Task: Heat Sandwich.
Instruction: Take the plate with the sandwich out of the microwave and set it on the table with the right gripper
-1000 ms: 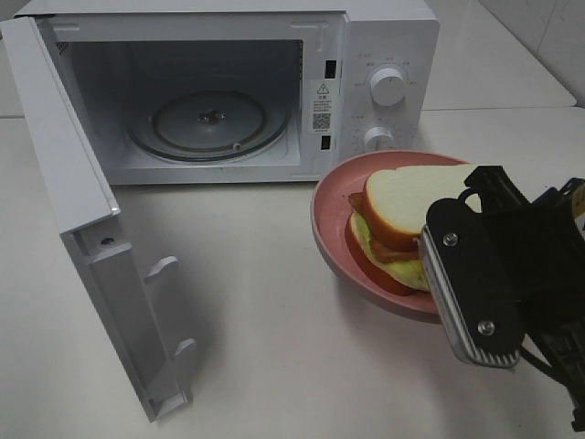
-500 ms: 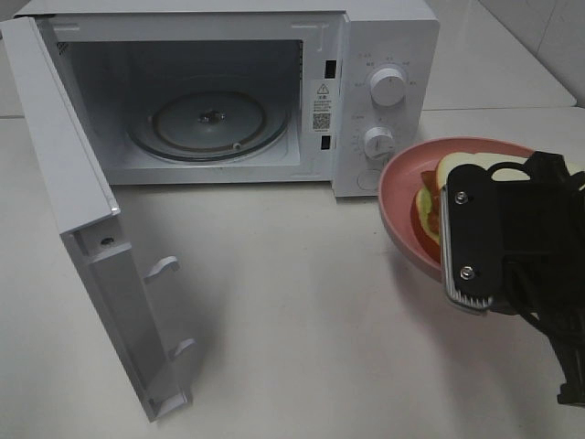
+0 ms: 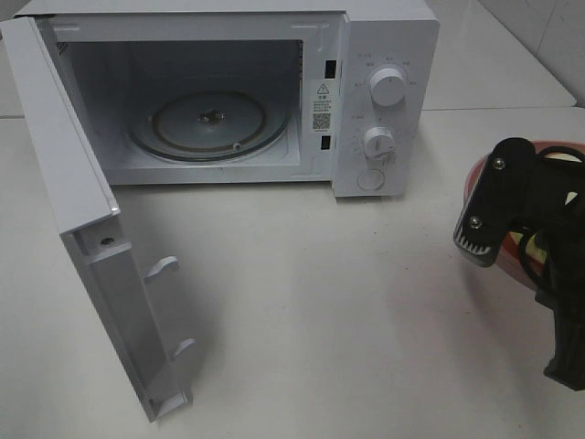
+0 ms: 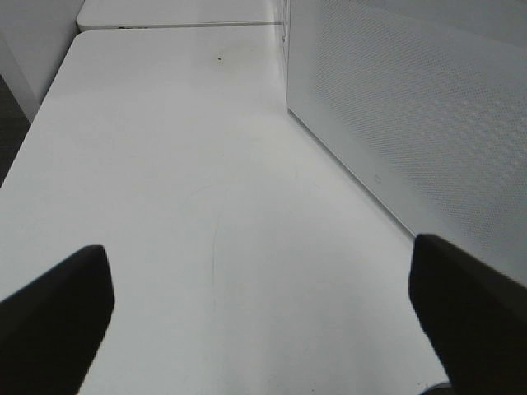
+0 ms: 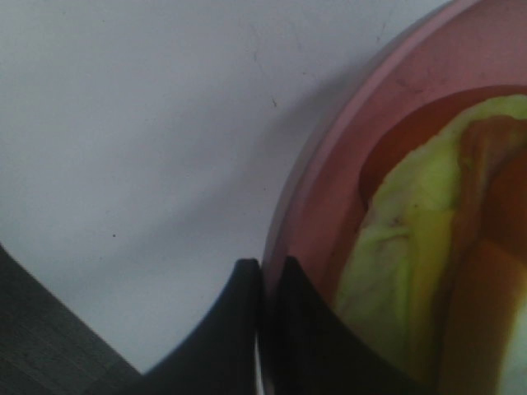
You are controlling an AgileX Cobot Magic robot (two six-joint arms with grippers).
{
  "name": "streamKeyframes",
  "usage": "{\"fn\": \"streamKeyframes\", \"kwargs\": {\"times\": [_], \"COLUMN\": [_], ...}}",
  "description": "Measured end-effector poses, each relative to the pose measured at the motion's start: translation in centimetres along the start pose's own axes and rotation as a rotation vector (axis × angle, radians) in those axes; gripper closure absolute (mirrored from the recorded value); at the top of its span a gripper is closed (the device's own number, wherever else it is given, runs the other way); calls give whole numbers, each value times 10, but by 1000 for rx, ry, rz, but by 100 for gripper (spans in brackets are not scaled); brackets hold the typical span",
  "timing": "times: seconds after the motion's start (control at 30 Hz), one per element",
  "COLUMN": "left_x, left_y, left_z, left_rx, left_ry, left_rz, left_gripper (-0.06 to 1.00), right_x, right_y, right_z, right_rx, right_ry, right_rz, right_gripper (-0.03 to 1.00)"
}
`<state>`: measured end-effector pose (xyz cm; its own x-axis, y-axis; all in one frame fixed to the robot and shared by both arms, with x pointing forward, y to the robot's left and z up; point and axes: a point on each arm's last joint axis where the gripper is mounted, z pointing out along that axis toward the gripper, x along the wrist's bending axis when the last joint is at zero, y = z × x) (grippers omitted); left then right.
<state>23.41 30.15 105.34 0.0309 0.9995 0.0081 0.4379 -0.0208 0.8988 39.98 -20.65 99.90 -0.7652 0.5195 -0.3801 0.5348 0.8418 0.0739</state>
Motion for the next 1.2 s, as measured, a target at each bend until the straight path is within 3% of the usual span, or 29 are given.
{"fn": "streamKeyframes", "kwargs": {"times": [0.37, 0.87, 1.2], "left_x": [0, 0, 0], "left_y": [0, 0, 0], "left_z": [0, 0, 0], "left_rx": [0, 0, 0], "left_ry": [0, 0, 0], "left_rz": [0, 0, 0], "left_gripper": [3, 3, 3], "right_x": [-2, -2, -32], "right_y": [-3, 10, 19], "right_z": [0, 26, 40], "right_rx": [33, 93, 128], "right_ry": [-22, -35, -57], "right_rz": [246, 289, 469], "right_gripper": [94, 94, 94]}}
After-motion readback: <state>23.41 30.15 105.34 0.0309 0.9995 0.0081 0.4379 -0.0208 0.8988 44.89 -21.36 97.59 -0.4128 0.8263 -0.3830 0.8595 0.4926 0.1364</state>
